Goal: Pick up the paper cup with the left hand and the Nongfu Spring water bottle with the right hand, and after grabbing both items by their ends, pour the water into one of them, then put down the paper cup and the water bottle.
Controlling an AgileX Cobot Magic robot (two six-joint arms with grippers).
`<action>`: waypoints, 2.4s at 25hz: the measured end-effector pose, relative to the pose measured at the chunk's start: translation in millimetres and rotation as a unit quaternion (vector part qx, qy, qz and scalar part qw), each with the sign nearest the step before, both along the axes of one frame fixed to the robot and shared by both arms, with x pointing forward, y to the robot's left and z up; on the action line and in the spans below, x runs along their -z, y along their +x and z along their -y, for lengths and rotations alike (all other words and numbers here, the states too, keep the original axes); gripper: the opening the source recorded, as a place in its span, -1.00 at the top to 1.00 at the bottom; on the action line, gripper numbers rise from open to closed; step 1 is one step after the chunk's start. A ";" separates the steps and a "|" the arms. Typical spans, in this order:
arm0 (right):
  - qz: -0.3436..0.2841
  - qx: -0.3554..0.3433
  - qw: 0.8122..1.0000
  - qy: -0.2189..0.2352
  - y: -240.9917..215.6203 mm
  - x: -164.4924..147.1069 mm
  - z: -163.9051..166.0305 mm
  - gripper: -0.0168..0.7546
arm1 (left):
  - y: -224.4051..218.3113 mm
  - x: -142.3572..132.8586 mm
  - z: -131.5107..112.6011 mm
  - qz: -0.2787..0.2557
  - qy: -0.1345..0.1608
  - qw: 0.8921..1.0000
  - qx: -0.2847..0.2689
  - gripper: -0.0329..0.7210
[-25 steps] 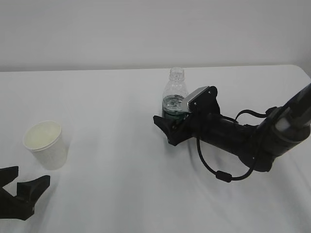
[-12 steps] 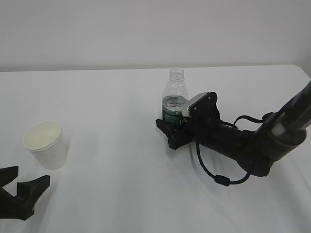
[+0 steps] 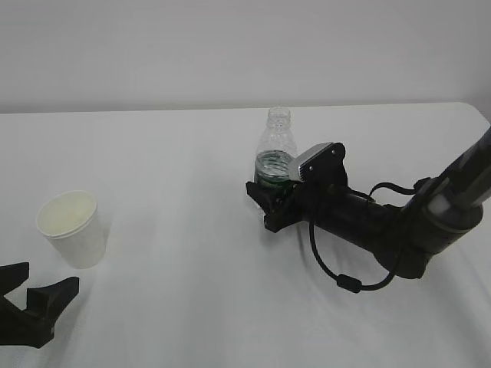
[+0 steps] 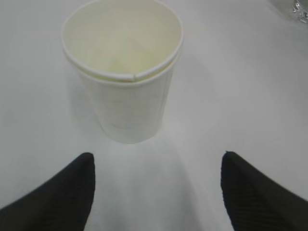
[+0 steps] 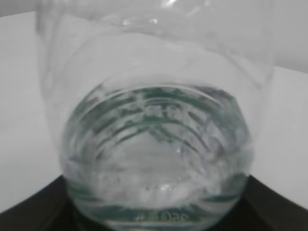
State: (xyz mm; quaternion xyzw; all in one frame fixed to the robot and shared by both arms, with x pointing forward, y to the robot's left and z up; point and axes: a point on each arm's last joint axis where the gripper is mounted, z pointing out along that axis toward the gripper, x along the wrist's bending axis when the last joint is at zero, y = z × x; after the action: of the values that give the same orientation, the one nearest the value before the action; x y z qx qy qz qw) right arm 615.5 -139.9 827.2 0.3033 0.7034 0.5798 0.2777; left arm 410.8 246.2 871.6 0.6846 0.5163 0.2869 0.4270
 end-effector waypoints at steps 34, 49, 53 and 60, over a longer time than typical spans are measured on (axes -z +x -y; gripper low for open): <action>-0.012 -0.009 1.000 -0.013 -15.9 -14.1 4.0 -0.25 | 0.0 0.0 0.0 0.001 0.004 1.000 0.002 -0.64; -0.030 0.024 0.999 -0.011 -35.9 -19.2 29.2 -0.24 | 0.0 0.0 0.0 0.002 0.005 1.000 0.003 -0.64; -0.022 0.029 0.999 -0.020 -42.4 -25.5 36.6 -0.24 | 0.0 0.0 0.0 0.002 0.005 1.000 0.003 -0.65; -0.007 0.028 0.999 -0.039 -53.5 -34.0 42.4 -0.24 | 0.0 0.0 0.0 0.002 0.005 1.000 0.003 -0.65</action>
State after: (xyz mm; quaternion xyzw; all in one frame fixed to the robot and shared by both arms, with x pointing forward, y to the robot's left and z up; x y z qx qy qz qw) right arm 562.1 -182.3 861.2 0.3160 0.7187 0.5419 0.3001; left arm 410.8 246.2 871.6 0.6877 0.5122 0.2895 0.4253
